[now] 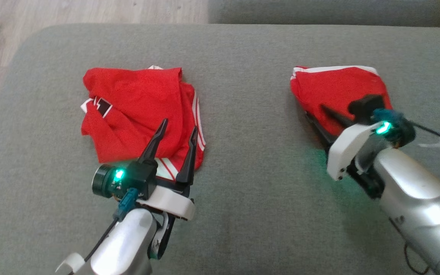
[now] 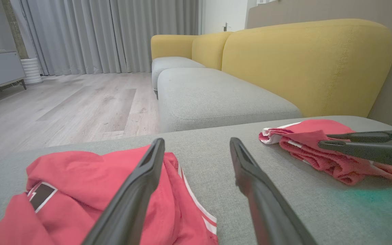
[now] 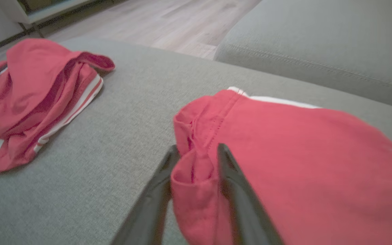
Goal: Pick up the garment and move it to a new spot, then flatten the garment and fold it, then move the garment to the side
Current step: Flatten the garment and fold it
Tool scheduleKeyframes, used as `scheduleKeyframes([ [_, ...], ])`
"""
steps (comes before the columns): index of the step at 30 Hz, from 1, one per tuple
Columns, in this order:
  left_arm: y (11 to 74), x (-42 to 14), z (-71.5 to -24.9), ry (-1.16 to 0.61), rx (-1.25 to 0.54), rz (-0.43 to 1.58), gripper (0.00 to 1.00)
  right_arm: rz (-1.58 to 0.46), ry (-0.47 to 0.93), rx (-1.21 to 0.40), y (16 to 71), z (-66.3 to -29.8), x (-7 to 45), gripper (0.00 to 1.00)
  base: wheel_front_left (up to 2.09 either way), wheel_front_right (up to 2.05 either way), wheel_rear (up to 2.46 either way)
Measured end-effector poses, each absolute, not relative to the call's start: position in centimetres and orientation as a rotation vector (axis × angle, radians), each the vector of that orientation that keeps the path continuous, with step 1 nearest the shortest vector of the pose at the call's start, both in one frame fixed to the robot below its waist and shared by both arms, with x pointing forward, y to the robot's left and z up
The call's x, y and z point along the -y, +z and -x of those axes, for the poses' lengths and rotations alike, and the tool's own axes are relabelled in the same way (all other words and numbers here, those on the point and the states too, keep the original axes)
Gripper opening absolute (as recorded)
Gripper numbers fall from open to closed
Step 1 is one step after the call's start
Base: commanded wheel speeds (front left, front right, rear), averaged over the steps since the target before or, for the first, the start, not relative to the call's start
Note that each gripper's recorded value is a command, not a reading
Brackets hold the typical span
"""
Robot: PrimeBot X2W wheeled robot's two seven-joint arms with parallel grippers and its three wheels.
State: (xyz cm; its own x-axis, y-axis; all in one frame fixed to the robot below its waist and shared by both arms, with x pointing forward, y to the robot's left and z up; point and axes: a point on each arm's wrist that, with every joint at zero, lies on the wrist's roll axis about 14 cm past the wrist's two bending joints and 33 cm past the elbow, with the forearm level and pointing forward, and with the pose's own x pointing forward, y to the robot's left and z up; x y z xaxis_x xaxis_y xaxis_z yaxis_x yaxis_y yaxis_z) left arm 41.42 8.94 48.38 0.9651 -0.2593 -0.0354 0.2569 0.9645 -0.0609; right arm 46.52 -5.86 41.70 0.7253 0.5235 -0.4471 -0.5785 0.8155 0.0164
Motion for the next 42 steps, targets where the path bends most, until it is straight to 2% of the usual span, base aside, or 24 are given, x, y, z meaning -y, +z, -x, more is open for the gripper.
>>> scheduleKeyframes([
  [4, 48.9, -8.2, -41.5, -0.28, -0.032, 0.064, 1.0, 0.064, 0.526, -0.372, 44.2, -47.8, 8.7, 1.0, 0.0, 0.0, 0.0],
  [12, 50.9, -6.6, -41.9, -0.318, 0.025, 0.072, 1.0, -0.02, 0.28, -0.1, 52.2, -50.2, 18.0, 1.0, 0.0, 0.0, 0.0],
  [17, 52.1, -5.4, -42.0, -0.345, 0.058, 0.083, 1.0, -0.019, 0.146, 0.032, 55.7, -49.6, 23.1, 1.0, 0.0, 0.0, 0.0],
  [20, 52.2, -5.0, -41.7, -0.353, 0.06, 0.092, 1.0, -0.016, 0.057, 0.071, 55.5, -47.5, 25.7, 1.0, 0.0, 0.0, 0.0],
  [28, 50.9, -4.7, -41.2, -0.362, 0.027, 0.098, 1.0, -0.042, -0.017, 0.037, 50.7, -42.2, 24.6, 1.0, 0.0, 0.0, 0.0],
  [33, 50.5, -4.7, -41.3, -0.366, 0.017, 0.096, 1.0, -0.032, -0.021, 0.037, 50.8, -42.1, 24.1, 1.0, 0.0, 0.0, 0.0],
  [34, 50.3, -4.7, -41.4, -0.37, 0.013, 0.1, 1.0, -0.027, -0.017, 0.04, 51.1, -42.4, 24.0, 0.63, 0.0, 0.0, 0.0],
  [35, 50.1, -4.8, -41.4, -0.368, 0.008, 0.1, 1.0, -0.023, -0.013, 0.039, 51.2, -42.7, 23.9, 0.0, 0.0, 0.0, 0.0],
  [42, 49.0, -5.6, -42.4, -0.35, -0.014, 0.088, 1.0, 0.001, 0.052, -0.013, 50.6, -45.6, 21.6, 0.0, 0.0, 0.0, 0.0],
])
